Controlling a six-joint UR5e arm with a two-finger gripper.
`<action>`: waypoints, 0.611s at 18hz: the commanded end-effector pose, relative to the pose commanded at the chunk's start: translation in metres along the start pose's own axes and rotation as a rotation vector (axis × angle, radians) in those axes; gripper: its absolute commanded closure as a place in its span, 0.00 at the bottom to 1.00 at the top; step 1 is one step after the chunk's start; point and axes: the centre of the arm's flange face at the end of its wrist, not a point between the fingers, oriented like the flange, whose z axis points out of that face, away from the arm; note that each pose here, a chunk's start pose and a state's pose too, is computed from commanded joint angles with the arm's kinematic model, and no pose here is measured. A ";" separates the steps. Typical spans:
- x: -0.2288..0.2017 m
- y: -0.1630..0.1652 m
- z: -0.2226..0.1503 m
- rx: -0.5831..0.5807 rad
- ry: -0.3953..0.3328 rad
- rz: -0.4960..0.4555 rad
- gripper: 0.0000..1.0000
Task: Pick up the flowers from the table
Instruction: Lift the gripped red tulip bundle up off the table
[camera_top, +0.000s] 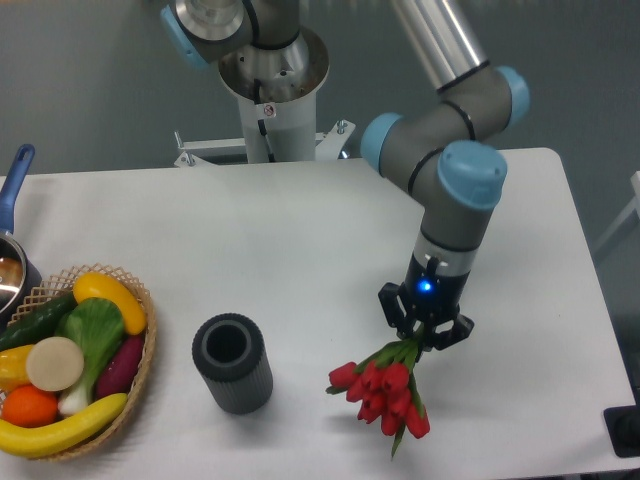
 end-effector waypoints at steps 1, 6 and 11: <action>0.001 -0.005 -0.008 0.043 0.009 -0.001 0.73; 0.007 -0.024 -0.076 0.249 0.016 -0.039 0.73; -0.002 -0.008 -0.107 0.451 0.085 -0.108 0.73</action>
